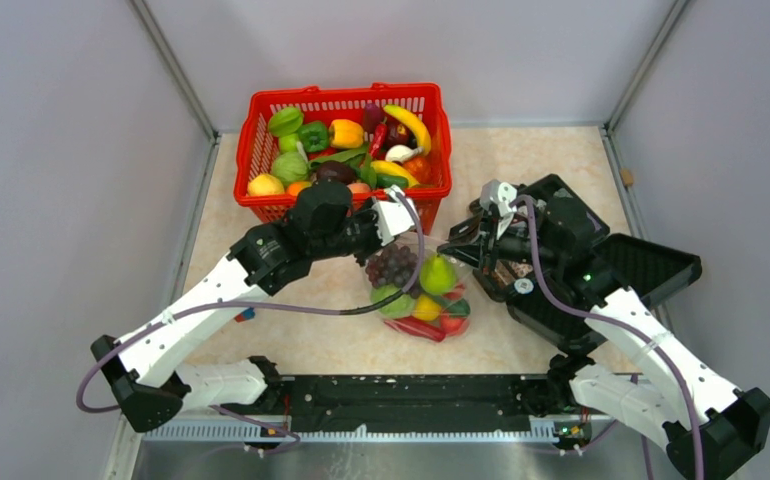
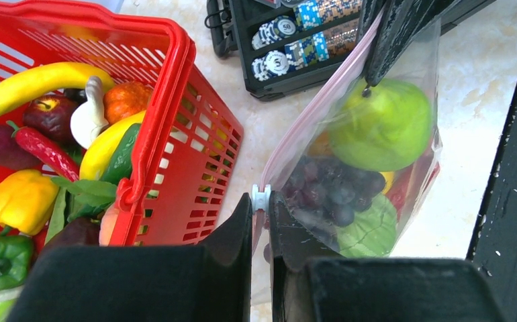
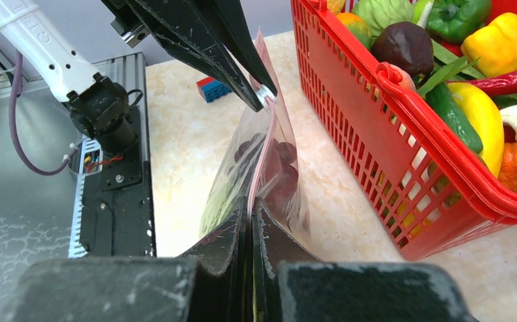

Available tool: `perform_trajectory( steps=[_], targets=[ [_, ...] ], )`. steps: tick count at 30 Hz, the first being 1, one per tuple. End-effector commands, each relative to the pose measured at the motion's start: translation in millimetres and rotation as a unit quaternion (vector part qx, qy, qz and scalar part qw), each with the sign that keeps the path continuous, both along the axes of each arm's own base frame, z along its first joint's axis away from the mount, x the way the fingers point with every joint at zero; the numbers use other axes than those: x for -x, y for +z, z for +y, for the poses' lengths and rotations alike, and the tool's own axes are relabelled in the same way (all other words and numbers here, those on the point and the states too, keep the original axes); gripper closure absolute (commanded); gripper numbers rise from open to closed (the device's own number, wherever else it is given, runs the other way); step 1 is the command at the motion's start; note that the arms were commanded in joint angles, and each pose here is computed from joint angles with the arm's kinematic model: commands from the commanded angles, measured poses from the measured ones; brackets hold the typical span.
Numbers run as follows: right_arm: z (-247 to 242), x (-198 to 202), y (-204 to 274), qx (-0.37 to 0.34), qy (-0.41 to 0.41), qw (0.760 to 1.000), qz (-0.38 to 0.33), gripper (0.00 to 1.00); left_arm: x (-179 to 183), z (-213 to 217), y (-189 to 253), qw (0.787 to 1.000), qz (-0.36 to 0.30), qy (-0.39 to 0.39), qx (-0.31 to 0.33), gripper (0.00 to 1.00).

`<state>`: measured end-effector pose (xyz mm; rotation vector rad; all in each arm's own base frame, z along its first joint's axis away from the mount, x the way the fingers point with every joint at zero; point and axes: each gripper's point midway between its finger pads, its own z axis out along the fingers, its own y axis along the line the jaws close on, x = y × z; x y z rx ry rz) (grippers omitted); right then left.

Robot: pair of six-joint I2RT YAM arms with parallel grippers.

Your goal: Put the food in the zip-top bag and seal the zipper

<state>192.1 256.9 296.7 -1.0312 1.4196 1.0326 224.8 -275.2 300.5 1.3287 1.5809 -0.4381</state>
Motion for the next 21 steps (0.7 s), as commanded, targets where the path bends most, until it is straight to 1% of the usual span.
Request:
perform_trajectory(
  steps=[1,9,16,21],
  targets=[
    [1,6,19,-0.028,0.005,0.999,-0.022,1.0,-13,23,0,0.998,-0.02,0.05,-0.015,1.0],
    [1,5,18,-0.028,0.004,0.999,-0.022,1.0,-19,38,-2,0.997,-0.018,0.069,-0.015,1.0],
    [1,4,20,-0.03,0.002,0.999,-0.022,1.0,-20,46,4,0.998,-0.001,0.058,0.021,1.0],
    [2,4,21,-0.031,0.002,0.999,-0.023,1.0,-26,57,2,0.997,0.015,0.073,0.037,1.0]
  ],
)
